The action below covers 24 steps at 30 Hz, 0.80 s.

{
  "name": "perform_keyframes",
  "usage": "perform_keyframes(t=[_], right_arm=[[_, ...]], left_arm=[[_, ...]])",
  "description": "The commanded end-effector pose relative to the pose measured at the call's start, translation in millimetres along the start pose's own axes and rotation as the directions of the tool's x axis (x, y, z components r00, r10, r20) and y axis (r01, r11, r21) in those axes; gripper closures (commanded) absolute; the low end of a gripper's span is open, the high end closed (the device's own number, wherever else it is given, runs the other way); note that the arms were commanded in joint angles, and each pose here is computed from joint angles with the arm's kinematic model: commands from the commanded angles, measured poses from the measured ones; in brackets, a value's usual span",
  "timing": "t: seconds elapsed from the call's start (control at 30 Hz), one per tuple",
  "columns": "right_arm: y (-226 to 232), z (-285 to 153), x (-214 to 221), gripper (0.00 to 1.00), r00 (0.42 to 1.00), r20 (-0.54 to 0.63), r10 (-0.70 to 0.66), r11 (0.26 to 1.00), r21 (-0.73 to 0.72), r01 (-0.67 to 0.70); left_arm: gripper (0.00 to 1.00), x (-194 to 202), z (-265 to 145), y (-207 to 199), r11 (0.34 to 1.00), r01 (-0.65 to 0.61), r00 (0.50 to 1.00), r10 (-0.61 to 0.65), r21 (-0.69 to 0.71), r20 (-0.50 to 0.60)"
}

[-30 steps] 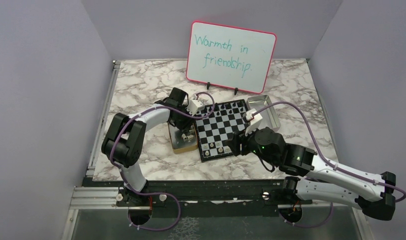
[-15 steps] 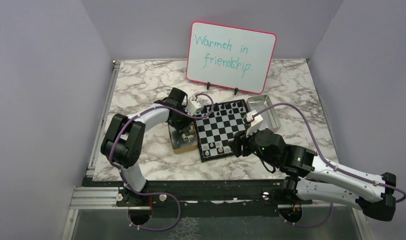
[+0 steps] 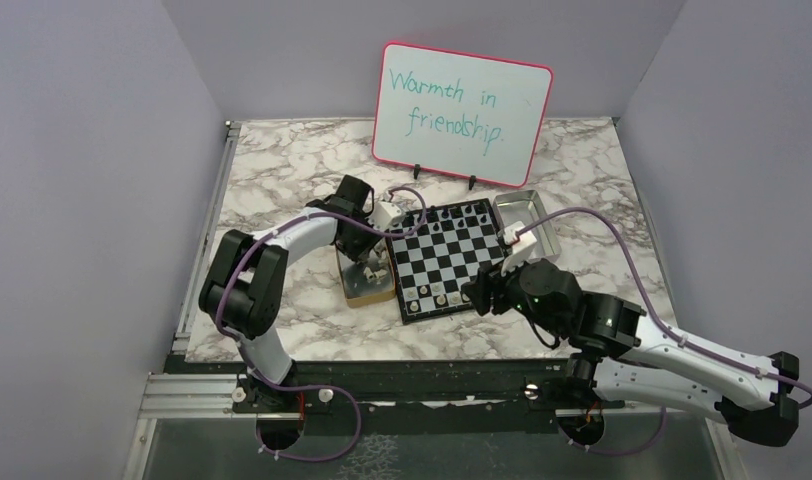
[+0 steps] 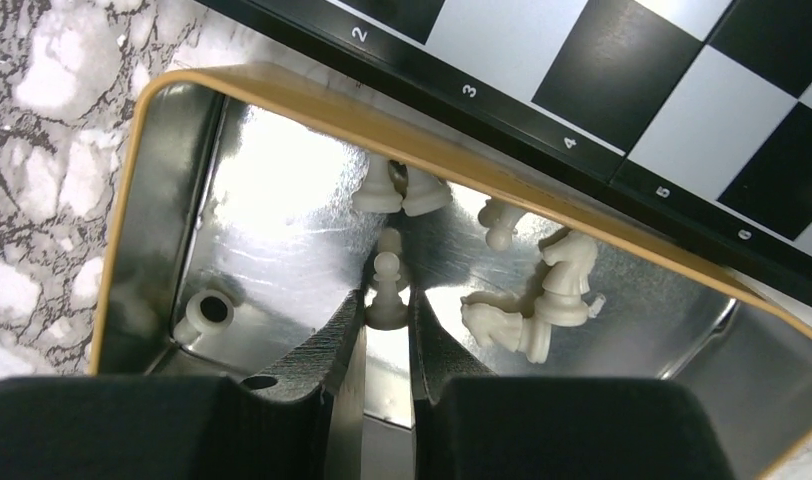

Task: Set up the chess pieces on the board
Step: Pick up the chess piece from the storage box, then place the chess piece on the chessboard.

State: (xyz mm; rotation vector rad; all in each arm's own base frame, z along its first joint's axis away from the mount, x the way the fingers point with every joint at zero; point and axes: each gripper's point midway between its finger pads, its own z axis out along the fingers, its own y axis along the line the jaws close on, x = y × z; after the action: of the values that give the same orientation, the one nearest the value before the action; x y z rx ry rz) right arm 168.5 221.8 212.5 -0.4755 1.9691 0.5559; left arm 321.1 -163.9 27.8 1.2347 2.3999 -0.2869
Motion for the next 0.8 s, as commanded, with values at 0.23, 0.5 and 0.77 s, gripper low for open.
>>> perform_keyframes(t=[0.23,0.5,0.77], right_arm=[[10.2,-7.7,-11.4,0.43,0.978,0.056,0.201,0.979,-0.046,-0.198],[31.9,6.0,-13.3,0.43,0.964,0.035,0.265,0.959,-0.109,-0.260],[61.2,28.0,-19.1,0.45,0.953,-0.046,0.300,0.943,-0.139,-0.303]], left_arm=[[0.92,-56.8,-61.6,-15.3,1.000,-0.007,0.977,0.007,-0.001,0.214],[0.93,-100.4,-103.2,-40.6,0.995,-0.097,0.913,0.086,0.006,0.399],[0.93,-118.3,-137.7,-75.4,0.976,-0.200,0.825,0.121,0.085,0.553]])
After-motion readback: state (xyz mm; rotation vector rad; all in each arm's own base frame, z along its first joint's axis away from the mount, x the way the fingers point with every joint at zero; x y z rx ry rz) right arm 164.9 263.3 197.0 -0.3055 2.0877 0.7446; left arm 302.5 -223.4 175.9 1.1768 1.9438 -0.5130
